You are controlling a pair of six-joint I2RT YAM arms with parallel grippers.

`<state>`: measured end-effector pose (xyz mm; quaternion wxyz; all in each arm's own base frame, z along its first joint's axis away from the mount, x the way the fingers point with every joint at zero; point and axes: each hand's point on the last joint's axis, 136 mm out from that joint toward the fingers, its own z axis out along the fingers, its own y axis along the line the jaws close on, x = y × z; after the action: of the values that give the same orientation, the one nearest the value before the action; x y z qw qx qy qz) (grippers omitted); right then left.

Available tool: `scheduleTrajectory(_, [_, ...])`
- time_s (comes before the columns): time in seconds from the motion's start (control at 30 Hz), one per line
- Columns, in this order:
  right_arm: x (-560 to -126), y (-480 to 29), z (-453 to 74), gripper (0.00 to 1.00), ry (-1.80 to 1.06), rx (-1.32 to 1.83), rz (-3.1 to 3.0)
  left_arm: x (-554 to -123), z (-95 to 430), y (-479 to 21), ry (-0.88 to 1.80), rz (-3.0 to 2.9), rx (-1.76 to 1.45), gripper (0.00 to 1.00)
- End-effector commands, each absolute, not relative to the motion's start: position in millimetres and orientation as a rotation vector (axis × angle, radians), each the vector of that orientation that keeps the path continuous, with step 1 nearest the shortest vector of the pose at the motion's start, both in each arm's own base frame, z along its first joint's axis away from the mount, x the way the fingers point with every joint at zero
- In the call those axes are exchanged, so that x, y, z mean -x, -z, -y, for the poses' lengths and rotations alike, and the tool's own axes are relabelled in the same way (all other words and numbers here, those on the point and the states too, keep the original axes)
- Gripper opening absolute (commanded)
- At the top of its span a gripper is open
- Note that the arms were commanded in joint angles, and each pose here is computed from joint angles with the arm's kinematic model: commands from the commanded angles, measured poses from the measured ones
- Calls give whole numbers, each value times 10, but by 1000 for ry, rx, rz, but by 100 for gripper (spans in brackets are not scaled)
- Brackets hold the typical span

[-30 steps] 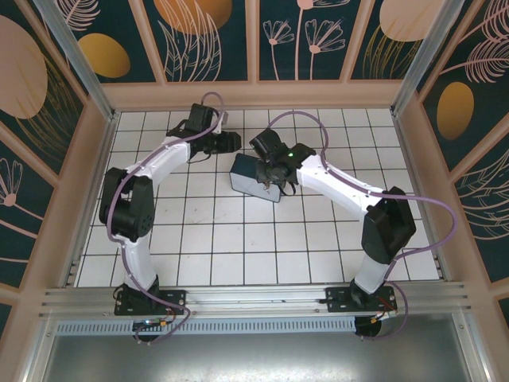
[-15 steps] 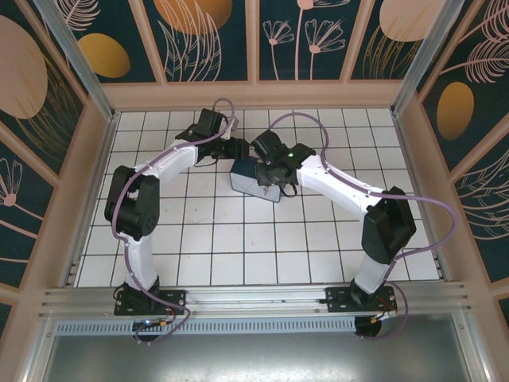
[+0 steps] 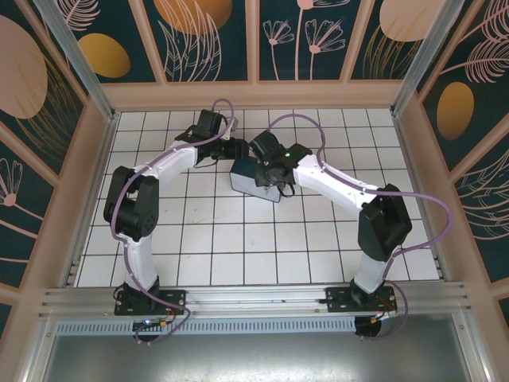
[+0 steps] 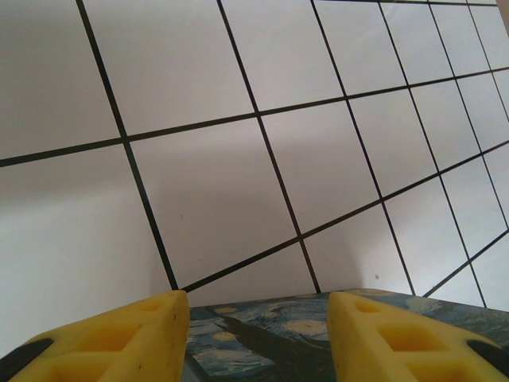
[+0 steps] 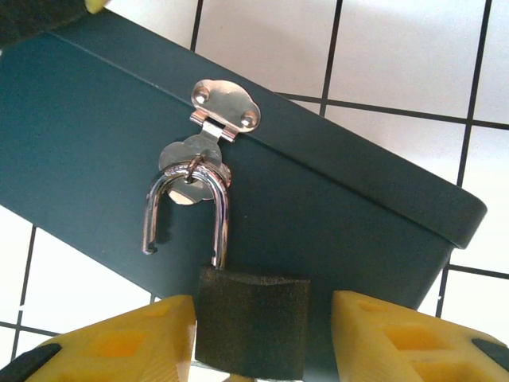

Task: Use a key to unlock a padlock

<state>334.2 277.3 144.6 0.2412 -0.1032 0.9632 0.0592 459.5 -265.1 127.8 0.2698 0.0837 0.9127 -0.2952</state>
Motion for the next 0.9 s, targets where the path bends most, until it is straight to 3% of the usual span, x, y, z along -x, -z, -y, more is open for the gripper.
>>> scheduleTrajectory(0.0, [-3420, -1386, -2777, 48, -131, 298, -2647, -4492, 2596, -1227, 790, -2501, -223, 49])
scheduleTrajectory(0.3, [-3405, -1387, -2646, 32, -119, 229, -2662, -4338, 2556, -1177, 810, -2527, -187, 43])
scheduleTrajectory(0.43, [-3432, -1384, -2535, 29, -118, 199, -2662, -4235, 2523, -1123, 782, -2556, -203, 38])
scheduleTrajectory(0.87, [-3420, -1650, -2531, 21, -67, 175, -2671, -4018, 2466, -1171, 781, -2591, -175, 37])
